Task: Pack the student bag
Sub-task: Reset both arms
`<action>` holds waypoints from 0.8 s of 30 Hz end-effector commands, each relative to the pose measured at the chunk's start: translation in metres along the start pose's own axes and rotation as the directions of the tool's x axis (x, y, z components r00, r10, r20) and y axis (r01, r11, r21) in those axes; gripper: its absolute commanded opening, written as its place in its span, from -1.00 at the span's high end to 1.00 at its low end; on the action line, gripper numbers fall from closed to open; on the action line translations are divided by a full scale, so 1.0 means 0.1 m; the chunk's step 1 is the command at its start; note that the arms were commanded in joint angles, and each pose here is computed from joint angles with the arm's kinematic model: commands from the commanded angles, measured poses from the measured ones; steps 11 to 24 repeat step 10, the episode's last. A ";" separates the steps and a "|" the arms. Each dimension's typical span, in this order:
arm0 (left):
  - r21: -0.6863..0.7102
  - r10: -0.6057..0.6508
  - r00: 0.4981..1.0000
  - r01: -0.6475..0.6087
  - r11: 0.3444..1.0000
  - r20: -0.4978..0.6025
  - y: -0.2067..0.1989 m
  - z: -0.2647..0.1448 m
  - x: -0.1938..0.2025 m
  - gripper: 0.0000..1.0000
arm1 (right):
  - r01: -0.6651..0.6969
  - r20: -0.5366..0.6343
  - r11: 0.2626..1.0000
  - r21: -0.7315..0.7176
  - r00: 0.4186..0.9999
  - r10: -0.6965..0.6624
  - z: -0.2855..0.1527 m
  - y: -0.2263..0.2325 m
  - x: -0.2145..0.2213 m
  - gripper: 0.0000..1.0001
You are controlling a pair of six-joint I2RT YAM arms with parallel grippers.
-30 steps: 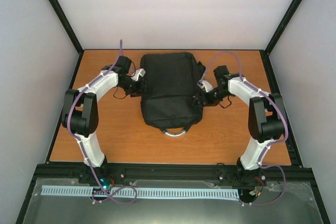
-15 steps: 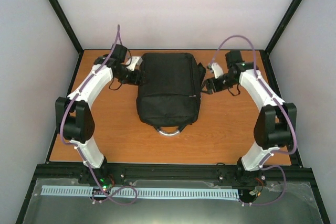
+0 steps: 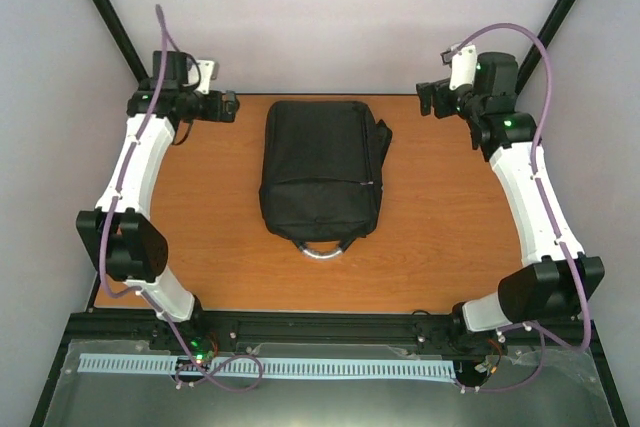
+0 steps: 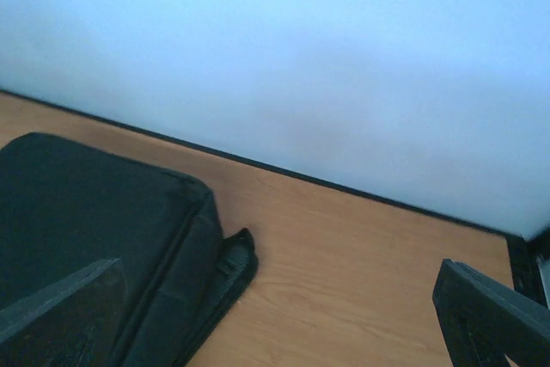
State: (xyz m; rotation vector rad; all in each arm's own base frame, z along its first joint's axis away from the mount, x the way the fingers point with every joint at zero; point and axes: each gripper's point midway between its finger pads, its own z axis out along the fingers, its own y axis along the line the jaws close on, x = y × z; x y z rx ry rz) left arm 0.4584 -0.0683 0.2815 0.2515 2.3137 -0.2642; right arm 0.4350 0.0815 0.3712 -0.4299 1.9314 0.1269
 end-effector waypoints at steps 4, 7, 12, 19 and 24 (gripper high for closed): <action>-0.046 -0.093 0.990 0.099 0.994 0.110 0.14 -0.21 -0.02 -0.99 | -0.185 -0.040 0.945 0.271 0.978 0.203 0.00 -0.41 0.42 -1.00; -0.031 -0.076 0.994 0.079 0.996 0.084 0.08 -0.28 0.12 -0.99 | -0.177 -0.050 0.954 0.242 0.980 0.194 -0.07 -0.33 0.50 -1.00; -0.037 -0.056 0.996 0.059 0.998 0.065 0.07 -0.31 0.25 -1.00 | -0.184 -0.075 0.959 0.213 0.976 0.204 -0.07 -0.25 0.60 -1.00; -0.037 -0.056 0.996 0.059 0.998 0.065 0.07 -0.31 0.25 -1.00 | -0.184 -0.075 0.959 0.213 0.976 0.204 -0.07 -0.25 0.60 -1.00; -0.037 -0.056 0.996 0.059 0.998 0.065 0.07 -0.31 0.25 -1.00 | -0.184 -0.075 0.959 0.213 0.976 0.204 -0.07 -0.25 0.60 -1.00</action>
